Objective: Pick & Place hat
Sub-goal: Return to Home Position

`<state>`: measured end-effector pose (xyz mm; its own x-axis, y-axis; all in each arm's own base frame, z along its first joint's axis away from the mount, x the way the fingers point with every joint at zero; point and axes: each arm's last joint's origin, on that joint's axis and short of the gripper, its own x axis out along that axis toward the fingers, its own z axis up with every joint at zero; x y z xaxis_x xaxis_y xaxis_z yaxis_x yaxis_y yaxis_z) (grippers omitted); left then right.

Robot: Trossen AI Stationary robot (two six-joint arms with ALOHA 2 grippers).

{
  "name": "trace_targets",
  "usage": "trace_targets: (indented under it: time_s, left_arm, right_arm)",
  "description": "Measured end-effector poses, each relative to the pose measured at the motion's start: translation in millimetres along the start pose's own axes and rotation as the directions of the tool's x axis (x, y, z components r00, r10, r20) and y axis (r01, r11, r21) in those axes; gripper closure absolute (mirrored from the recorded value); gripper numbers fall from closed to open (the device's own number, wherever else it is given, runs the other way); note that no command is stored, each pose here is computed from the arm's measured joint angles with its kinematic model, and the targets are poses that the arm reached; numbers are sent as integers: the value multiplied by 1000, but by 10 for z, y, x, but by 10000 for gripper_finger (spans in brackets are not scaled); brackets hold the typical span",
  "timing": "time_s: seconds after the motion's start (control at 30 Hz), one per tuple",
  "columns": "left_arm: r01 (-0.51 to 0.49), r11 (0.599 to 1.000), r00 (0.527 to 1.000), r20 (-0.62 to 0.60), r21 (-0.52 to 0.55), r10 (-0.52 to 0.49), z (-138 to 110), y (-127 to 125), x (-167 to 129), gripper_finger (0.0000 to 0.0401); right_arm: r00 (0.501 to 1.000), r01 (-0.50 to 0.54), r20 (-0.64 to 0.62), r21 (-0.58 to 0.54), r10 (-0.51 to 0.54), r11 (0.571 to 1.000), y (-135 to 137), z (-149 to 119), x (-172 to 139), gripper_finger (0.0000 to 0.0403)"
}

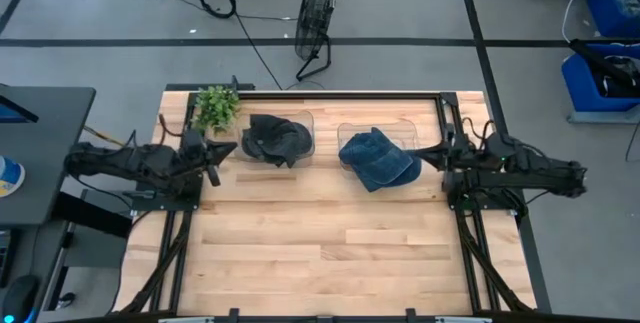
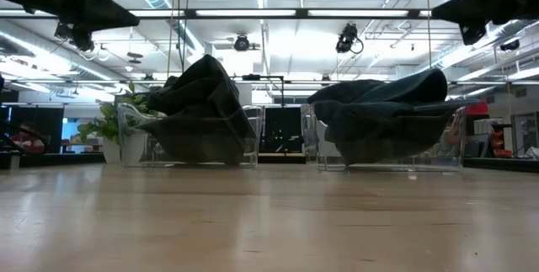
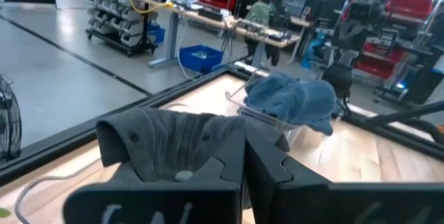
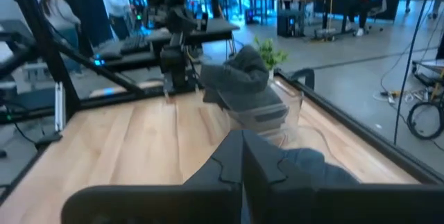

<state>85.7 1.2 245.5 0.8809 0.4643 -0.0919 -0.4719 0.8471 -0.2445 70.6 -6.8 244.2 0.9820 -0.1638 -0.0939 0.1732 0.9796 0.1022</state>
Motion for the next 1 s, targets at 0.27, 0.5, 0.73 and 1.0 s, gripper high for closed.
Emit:
trace_targets:
  time_s: [0.27,0.5,0.73,1.0]
  left_arm:
    - [26,1000,999,36,-5,-26,41,16,-40,392]
    - [129,991,973,189,47,-136,-17,-49,32,392]
    - [188,978,951,233,90,-204,-358,-40,131,392]
    - [196,979,951,233,62,-205,-576,-3,172,392]
  right_arm:
    - [997,-9,71,19,7,1000,-11,-57,-34,399]
    - [988,8,155,64,-18,998,-23,-195,80,399]
    - [977,-52,206,31,45,998,-10,-320,172,399]
    - [977,-70,198,-17,72,997,-11,-480,247,399]
